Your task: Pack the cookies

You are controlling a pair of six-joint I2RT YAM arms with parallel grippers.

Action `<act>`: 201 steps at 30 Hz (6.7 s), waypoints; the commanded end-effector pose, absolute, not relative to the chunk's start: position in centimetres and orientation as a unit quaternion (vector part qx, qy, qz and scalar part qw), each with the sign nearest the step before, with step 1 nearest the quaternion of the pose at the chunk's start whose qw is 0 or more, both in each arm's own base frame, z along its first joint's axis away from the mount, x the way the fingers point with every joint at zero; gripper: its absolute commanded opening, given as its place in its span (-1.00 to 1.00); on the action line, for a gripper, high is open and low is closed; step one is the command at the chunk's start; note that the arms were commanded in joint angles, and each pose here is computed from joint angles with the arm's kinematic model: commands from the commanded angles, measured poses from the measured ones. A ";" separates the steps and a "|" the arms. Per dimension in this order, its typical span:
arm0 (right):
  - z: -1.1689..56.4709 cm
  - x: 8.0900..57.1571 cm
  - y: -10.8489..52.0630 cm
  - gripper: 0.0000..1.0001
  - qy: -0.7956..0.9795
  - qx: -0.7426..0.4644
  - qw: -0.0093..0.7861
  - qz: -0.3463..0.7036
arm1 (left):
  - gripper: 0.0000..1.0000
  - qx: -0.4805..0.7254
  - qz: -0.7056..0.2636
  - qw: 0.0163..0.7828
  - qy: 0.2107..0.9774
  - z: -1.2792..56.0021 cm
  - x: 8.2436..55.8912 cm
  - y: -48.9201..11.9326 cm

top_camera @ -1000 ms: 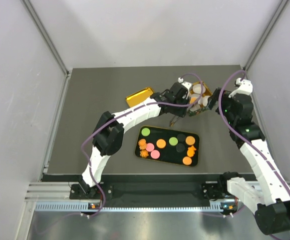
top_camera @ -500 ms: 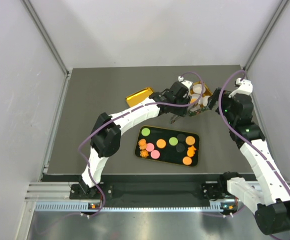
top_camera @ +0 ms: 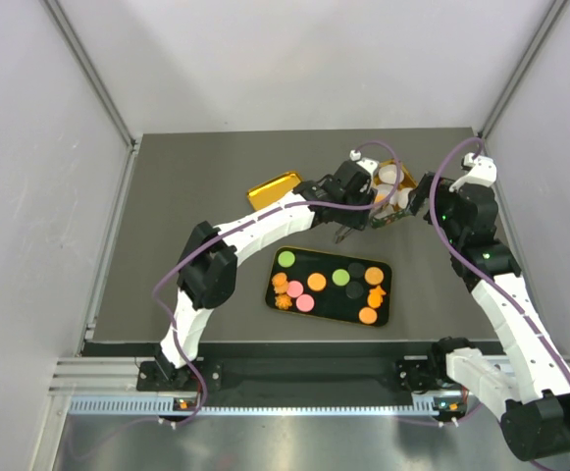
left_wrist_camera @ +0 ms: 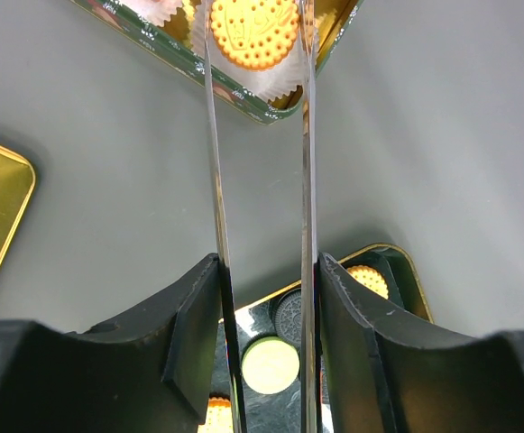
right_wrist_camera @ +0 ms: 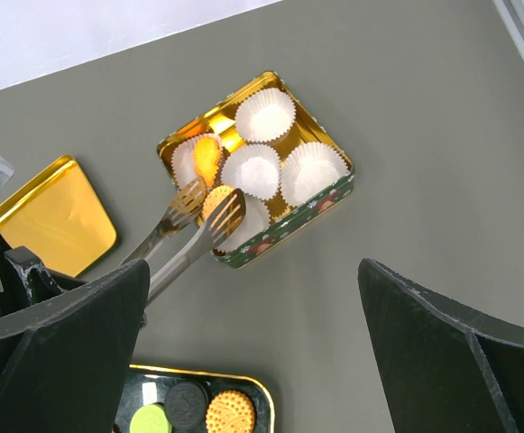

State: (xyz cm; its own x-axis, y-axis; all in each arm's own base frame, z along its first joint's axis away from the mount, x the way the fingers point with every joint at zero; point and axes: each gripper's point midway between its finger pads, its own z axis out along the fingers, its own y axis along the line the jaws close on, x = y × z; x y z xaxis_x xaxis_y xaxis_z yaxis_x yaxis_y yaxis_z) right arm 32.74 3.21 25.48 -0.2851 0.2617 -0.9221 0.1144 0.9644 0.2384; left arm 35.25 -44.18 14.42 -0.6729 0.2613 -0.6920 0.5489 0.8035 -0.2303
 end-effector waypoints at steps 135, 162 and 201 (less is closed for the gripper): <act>26.6 33.3 3.2 0.99 0.790 0.113 0.599 0.069 | -0.21 0.268 -0.131 0.236 0.925 15.3 16.6 -28.9; 27.7 32.5 2.0 0.99 0.776 0.131 0.615 0.048 | -0.21 0.207 -0.250 0.457 0.828 24.6 33.3 -44.0; 27.5 32.5 2.0 1.00 0.777 0.131 0.613 0.049 | -0.19 0.212 -0.238 0.444 0.838 14.9 41.0 -48.4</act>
State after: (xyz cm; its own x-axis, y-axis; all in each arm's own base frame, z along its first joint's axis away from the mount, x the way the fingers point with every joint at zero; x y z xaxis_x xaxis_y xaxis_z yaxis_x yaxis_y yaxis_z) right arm 32.44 2.66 26.03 -0.2621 0.2637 -0.9283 0.1354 0.9625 0.2351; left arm 40.49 -47.38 13.13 -0.5436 0.2012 -0.8149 0.5579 0.8120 -0.1717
